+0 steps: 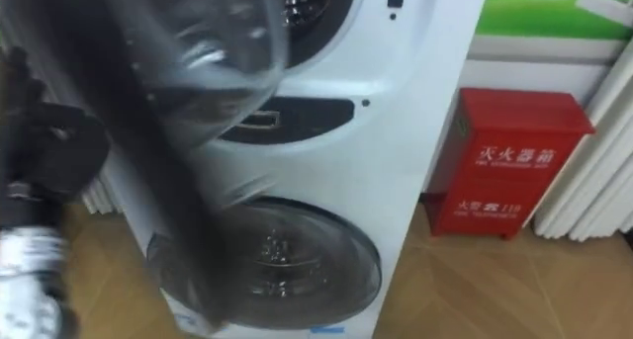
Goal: Pick clothes from washing machine
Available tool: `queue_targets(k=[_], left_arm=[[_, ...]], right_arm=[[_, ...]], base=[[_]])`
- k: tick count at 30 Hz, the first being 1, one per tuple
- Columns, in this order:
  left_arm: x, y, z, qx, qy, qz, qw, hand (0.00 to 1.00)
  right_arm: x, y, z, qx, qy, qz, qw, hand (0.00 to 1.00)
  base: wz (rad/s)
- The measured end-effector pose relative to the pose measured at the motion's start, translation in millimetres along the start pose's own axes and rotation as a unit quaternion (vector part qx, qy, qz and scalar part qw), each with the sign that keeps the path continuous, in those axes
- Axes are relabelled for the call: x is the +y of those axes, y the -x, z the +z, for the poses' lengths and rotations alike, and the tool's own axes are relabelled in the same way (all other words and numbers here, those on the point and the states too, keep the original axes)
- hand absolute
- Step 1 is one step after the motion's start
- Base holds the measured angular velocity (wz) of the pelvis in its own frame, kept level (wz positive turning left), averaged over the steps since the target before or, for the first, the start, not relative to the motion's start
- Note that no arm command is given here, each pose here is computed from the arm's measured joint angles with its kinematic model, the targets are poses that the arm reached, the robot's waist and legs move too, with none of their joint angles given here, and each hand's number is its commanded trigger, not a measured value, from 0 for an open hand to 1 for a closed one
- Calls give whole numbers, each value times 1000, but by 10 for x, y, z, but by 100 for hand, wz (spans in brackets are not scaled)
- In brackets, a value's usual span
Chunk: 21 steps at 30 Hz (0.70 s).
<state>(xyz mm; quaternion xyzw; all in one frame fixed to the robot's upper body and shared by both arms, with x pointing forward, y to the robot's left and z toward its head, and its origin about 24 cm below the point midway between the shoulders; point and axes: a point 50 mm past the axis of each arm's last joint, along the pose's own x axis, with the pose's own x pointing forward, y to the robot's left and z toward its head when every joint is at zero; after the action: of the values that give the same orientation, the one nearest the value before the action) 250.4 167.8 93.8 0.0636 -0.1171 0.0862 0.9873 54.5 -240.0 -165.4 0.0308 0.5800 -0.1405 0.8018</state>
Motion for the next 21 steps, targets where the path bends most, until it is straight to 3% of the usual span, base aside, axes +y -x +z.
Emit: queue_targets(k=[4, 9, 11, 19, 21], left_arm=[[-91, 32, -148, 27, -4, -31, 999, 0], [-388, 304, -644, 145, -23, -147, 978, 0], [-443, 367, -731, 166, -24, -176, 970, 0], [-393, 483, -924, 206, -46, -190, 959, 0], [-336, 613, -1135, 255, -59, -186, 947, 0]], right_arm=[[-17, 1, 11, -2, -10, -1, 1000, 0], [-46, 2, 13, -3, -26, -6, 1000, 0], [-31, -1, 34, -7, -26, -3, 1000, 0], [39, 6, -35, 2, -29, 15, 999, 0], [48, 5, -17, -2, -28, 16, 999, 0]], base=[[-1], [-9], [-24], [-16], [-12]])
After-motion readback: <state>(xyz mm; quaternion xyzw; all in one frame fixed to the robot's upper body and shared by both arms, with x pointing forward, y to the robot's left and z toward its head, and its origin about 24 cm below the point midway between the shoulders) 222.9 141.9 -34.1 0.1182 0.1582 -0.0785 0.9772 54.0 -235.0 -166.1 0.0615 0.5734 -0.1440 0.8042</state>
